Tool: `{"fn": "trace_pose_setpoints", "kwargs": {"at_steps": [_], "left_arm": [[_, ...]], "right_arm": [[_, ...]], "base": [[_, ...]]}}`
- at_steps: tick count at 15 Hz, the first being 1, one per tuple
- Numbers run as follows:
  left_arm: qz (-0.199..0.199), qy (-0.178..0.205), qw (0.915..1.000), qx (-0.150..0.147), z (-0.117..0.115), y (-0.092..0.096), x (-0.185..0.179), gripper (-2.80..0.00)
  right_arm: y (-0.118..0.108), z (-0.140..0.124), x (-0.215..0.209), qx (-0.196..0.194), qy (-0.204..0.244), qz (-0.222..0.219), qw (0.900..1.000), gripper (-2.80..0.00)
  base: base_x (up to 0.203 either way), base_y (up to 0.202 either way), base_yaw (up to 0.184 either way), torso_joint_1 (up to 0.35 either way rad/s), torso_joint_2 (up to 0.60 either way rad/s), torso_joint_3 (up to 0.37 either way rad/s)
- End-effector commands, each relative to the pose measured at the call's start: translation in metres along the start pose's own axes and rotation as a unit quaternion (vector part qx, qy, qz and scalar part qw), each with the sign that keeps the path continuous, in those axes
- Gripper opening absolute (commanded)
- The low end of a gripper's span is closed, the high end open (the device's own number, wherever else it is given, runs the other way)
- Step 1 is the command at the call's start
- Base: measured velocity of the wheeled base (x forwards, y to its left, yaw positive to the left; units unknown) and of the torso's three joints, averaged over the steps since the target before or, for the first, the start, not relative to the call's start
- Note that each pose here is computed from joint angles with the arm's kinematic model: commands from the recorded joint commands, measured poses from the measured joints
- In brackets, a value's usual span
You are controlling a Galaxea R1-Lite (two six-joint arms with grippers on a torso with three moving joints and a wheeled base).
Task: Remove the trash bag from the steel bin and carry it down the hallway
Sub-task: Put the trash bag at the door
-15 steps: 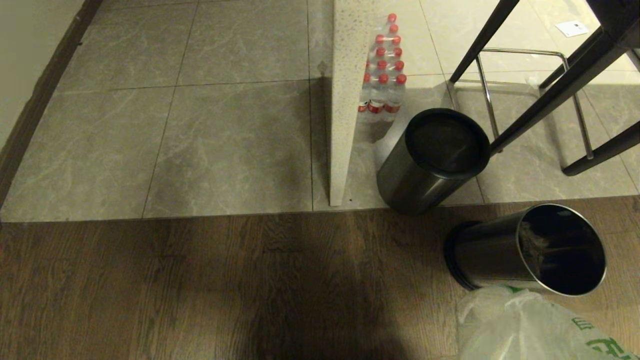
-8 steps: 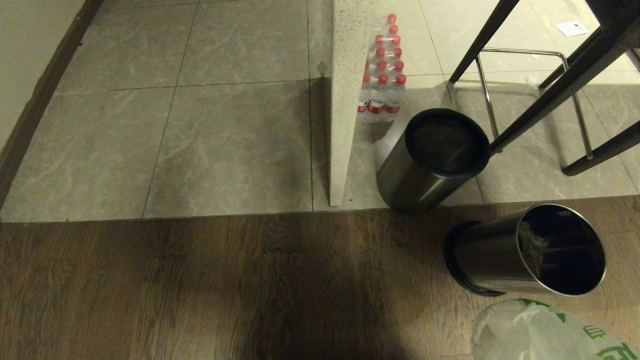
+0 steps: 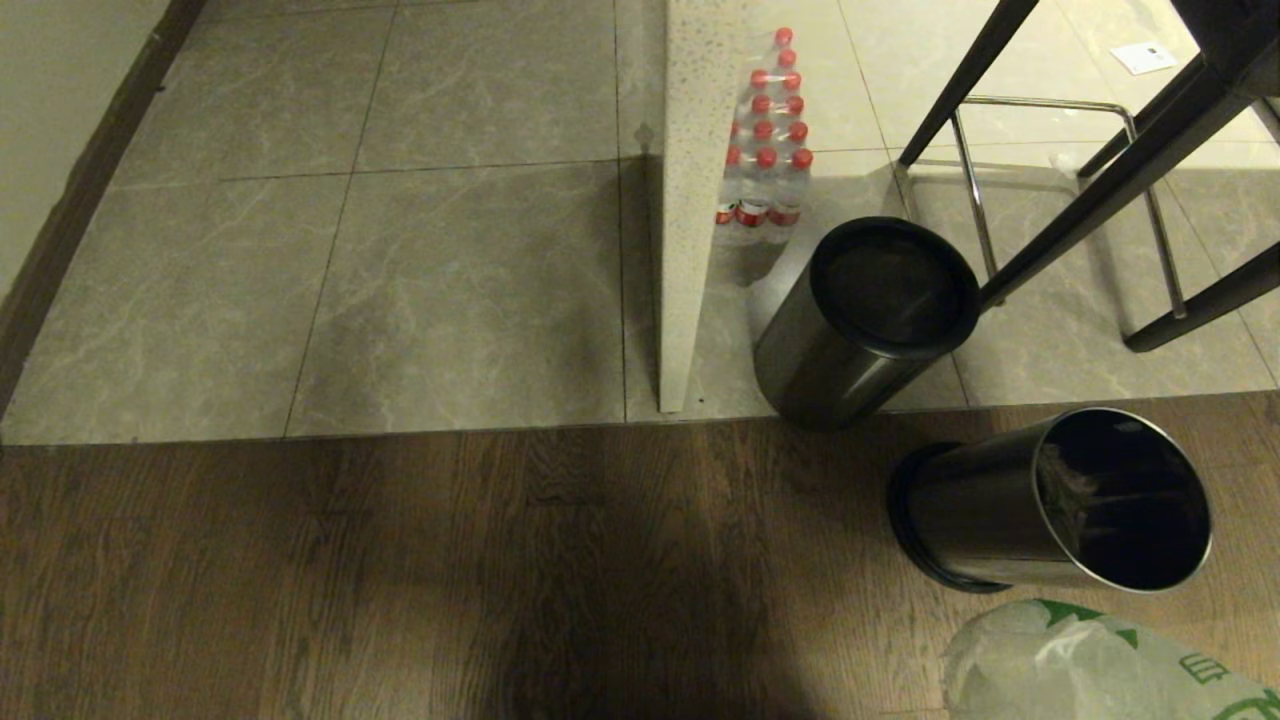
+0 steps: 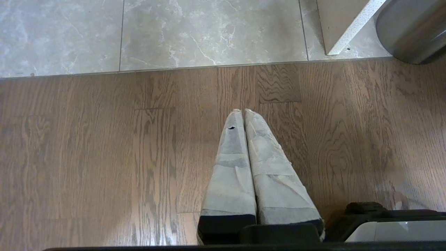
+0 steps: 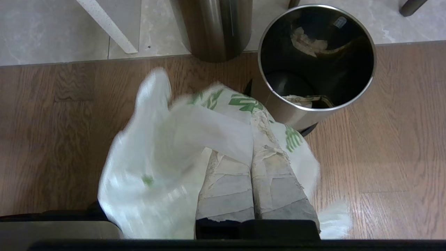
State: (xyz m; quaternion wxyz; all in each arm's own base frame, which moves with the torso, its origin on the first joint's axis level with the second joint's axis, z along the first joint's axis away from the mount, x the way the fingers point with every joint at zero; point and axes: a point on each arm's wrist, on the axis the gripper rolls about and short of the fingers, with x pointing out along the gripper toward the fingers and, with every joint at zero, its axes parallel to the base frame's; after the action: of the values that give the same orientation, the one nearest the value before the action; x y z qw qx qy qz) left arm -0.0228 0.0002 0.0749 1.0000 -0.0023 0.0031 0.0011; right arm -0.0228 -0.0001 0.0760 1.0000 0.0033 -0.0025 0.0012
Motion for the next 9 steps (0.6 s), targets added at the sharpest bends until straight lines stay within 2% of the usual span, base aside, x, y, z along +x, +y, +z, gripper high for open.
{"fn": "trace_pose_setpoints", "kwargs": {"at_steps": [1, 9], "left_arm": [[0.0, 0.0, 1.0, 0.0, -0.0005, 0.0, 0.0, -2.8], [0.0, -0.001, 1.0, 0.001, -0.0001, 0.0, -0.0001, -2.8]], "right_arm": [[0.0, -0.0008, 0.0, 0.0, -0.001, 0.0, 1.0, -2.8], [0.0, -0.0008, 0.0, 0.001, -0.001, 0.0, 1.0, -2.8]], "base": [[0.0, 0.0, 0.0, 0.0, 0.0, 0.0], [0.0, 0.0, 0.0, 0.0, 0.0, 0.012]]}}
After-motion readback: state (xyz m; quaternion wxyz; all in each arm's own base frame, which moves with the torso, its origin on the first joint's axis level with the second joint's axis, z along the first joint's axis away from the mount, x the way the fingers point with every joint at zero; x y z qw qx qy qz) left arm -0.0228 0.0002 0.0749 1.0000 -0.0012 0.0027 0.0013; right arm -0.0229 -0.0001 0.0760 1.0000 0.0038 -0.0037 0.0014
